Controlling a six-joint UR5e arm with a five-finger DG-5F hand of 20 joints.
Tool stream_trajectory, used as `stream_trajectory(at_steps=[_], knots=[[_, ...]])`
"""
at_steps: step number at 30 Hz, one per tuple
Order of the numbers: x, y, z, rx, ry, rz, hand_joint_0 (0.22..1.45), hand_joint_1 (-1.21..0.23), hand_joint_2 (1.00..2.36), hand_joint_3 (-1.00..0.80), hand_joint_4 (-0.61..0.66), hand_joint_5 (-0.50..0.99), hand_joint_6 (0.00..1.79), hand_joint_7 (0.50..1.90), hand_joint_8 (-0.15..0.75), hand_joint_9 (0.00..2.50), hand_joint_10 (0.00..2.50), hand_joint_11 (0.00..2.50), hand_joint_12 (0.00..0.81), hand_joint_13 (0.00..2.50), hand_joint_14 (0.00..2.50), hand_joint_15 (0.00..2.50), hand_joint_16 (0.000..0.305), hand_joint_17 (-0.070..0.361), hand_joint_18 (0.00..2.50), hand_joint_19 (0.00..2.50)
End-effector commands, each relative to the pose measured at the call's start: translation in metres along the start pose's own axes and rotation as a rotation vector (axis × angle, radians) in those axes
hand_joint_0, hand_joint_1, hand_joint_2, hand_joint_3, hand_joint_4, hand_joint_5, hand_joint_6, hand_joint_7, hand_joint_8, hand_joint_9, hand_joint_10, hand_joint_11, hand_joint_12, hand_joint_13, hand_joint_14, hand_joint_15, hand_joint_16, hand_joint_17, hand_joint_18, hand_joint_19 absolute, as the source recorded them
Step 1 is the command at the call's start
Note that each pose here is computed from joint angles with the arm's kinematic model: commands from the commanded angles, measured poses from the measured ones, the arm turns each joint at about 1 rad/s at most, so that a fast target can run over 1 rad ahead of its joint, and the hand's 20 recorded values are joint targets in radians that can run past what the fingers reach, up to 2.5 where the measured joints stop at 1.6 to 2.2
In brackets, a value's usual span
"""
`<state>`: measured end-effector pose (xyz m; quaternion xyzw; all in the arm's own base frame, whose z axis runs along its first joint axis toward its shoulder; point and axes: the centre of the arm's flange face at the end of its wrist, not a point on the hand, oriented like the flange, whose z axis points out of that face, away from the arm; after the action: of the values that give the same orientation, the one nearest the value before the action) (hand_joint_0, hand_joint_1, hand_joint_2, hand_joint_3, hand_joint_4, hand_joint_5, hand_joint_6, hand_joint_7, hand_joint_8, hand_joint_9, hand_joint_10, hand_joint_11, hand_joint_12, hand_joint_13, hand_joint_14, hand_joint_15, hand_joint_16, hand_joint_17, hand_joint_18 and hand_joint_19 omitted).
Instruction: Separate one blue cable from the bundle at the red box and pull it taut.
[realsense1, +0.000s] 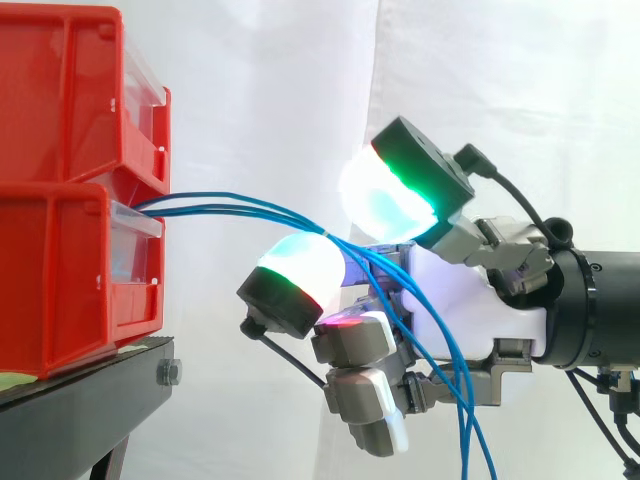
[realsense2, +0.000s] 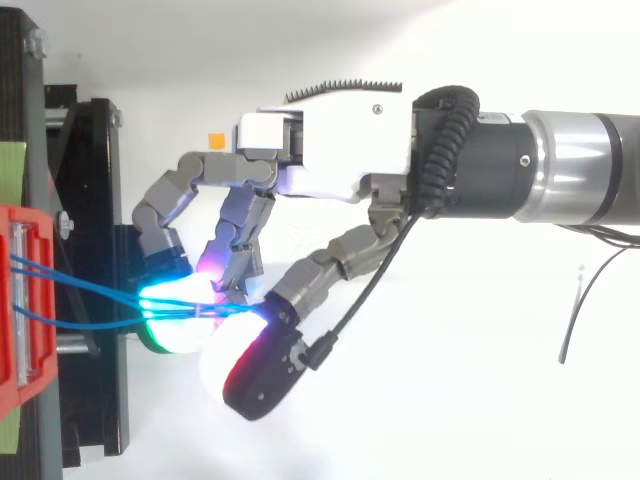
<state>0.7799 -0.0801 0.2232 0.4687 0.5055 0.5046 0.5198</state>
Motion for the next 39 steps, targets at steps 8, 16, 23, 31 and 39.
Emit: stream_trajectory(at_steps=[8,16,23,31,39], knots=[[0.0000,-0.0001,-0.0001,0.001,0.000,0.000,0.60,-0.50,1.00,-0.50,0.03,-0.15,0.90,1.21,0.295,1.16,0.03,1.13,0.368,1.12,0.03,0.84,0.049,0.111,0.97,0.89],[-0.0002,-0.0001,-0.0001,0.001,-0.002,0.000,0.68,-0.77,1.01,-0.39,0.04,-0.15,0.92,1.22,0.300,1.15,0.03,1.15,0.366,1.13,0.03,0.87,0.049,0.111,0.98,0.88],[-0.0002,-0.0001,-0.0001,0.001,-0.002,0.000,0.78,-0.87,1.00,-0.50,-0.13,-0.16,0.93,1.28,0.291,1.15,0.03,1.18,0.356,1.14,0.03,0.86,0.047,0.106,0.97,0.86],[-0.0002,-0.0001,-0.0001,0.001,-0.002,0.000,0.77,-0.95,1.00,-0.50,-0.09,-0.16,0.94,1.29,0.286,1.16,0.03,1.17,0.349,1.14,0.03,0.87,0.046,0.104,0.97,0.84],[-0.0002,-0.0001,-0.0001,0.001,-0.002,0.000,0.73,-1.01,1.00,-0.50,-0.04,-0.15,0.93,1.24,0.288,1.18,0.03,1.19,0.353,1.14,0.03,0.88,0.045,0.102,0.97,0.85]])
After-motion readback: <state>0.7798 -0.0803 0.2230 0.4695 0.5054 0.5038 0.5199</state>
